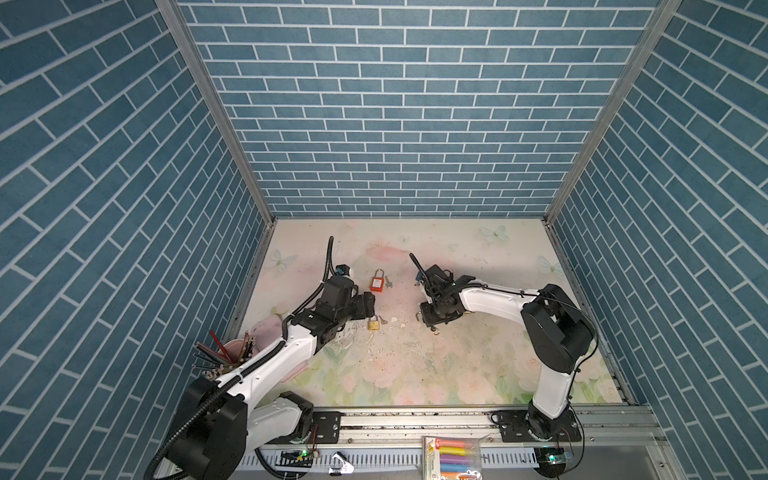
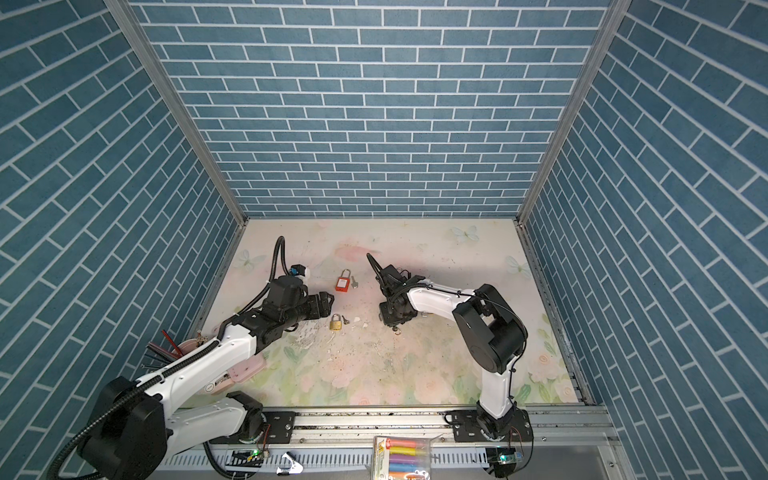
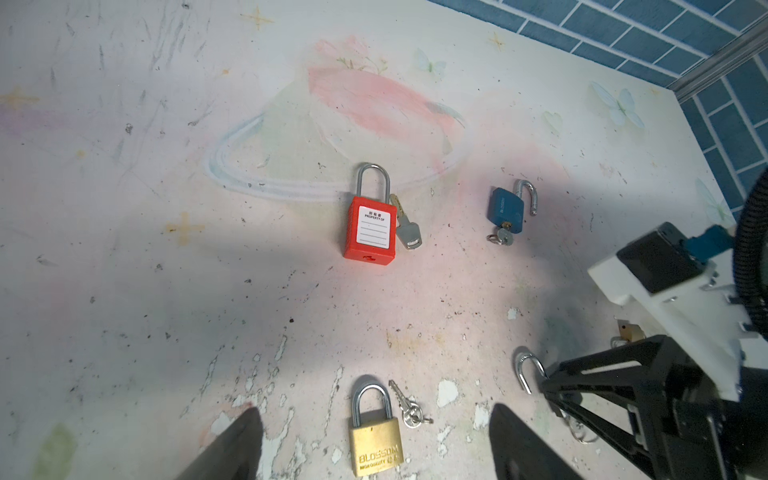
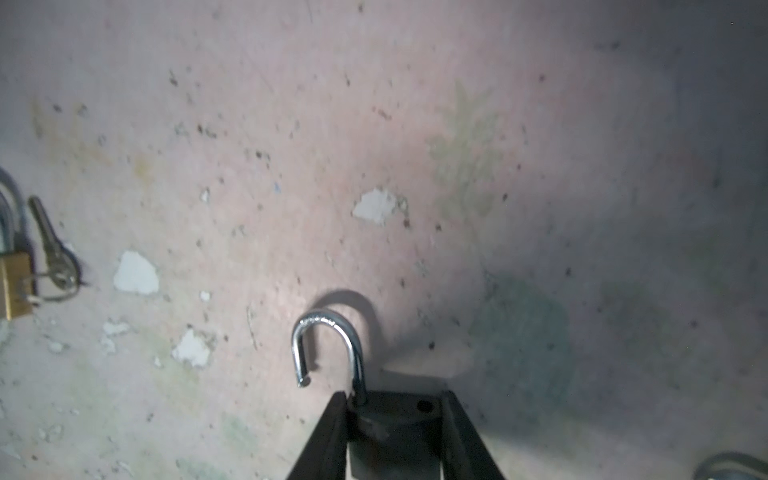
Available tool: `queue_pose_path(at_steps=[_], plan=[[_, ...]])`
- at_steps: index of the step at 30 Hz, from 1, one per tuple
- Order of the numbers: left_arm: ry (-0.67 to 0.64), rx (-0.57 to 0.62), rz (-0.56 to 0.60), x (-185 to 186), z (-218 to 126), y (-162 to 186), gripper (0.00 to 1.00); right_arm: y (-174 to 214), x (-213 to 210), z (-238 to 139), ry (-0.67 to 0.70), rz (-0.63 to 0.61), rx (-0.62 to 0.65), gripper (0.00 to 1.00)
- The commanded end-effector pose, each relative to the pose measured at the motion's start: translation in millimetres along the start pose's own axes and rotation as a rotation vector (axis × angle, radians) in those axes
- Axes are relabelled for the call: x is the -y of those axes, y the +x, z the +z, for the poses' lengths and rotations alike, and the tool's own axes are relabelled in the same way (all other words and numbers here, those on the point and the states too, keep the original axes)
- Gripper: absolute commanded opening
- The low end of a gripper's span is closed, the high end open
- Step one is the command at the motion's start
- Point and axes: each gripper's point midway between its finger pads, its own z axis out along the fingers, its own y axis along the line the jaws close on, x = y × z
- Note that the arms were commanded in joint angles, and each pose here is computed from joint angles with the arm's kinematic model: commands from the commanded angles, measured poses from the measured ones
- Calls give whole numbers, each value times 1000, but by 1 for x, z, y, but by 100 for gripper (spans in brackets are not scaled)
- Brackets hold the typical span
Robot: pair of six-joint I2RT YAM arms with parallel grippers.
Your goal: Lock with the key
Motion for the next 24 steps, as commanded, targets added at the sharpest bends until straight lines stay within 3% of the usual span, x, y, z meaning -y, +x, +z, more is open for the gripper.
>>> queue_pose_path(at_steps=[1, 8, 15, 21, 24], plan=[[-52, 7, -34, -5, -1, -7, 86, -6, 1, 7, 18, 51, -5, 37], [-63, -19, -83, -1, -1, -6, 86, -31, 6, -36, -17, 42, 189, 55], [-64, -123, -88, 39, 13, 13, 84, -24, 43, -79, 41, 124, 403, 61], [-101, -270, -334, 56, 36, 48, 80, -5, 88, -108, 192, 202, 599, 63], [-101, -294, -394, 72, 45, 52, 78, 3, 107, -115, 263, 220, 685, 62]])
